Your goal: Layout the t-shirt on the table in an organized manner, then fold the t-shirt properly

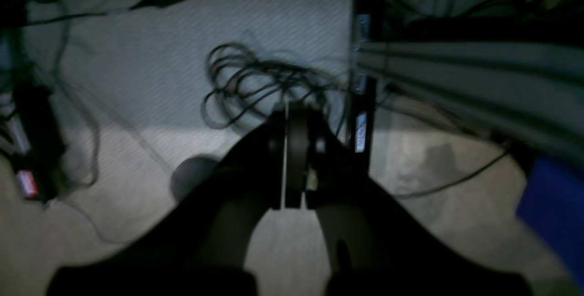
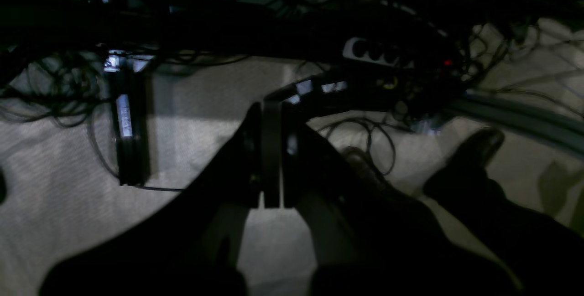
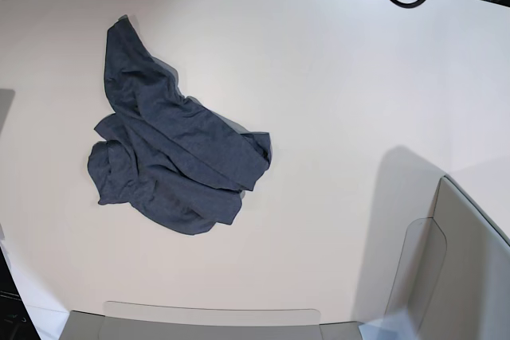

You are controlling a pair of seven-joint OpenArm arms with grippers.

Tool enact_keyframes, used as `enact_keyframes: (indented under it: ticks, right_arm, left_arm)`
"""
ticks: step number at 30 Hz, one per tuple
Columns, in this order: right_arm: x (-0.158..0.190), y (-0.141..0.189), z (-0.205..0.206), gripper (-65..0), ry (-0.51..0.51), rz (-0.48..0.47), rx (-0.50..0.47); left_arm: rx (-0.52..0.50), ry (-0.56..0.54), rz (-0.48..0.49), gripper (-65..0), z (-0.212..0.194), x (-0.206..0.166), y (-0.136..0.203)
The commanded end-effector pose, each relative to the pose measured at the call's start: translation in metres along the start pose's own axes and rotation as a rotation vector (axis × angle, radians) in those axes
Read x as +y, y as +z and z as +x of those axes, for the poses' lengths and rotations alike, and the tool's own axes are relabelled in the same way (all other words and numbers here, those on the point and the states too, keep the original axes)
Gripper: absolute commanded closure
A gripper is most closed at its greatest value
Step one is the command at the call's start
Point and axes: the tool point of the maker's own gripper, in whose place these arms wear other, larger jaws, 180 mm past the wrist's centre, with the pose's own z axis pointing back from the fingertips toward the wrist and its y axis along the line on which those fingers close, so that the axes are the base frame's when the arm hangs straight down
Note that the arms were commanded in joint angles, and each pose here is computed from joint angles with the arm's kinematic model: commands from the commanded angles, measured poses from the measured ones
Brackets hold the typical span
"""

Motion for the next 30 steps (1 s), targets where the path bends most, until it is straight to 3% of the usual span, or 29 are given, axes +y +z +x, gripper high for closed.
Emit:
enact_keyframes:
  ticks: [1,9,21,25,30]
  right_arm:
    - [-0.009,0.01,-0.002,0.0,0.014,-0.016,-0.015]
    - [-0.011,0.064,0.019,0.0,0.067,0.011,-0.116]
    - [0.007,0.142,0.107,0.0,0.06,0.068,-0.36]
    - [0.007,0.16,0.142,0.0,0.054,0.069,-0.454]
    - [-0.018,0.175,0.19,0.0,0.039,-0.016,-0.588]
  left_arm:
    - [-0.017,-0.004,0.003,0.0,0.0,0.002,0.011]
    - [-0.149,-0.036,-0.003,0.0,0.037,0.002,0.076]
    - [-0.418,-0.094,-0.03,0.0,0.123,-0.004,0.18]
    - [-0.46,-0.124,-0.084,0.0,0.131,-0.017,0.185]
    - [-0.494,-0.174,-0.203,0.0,0.137,-0.048,0.188]
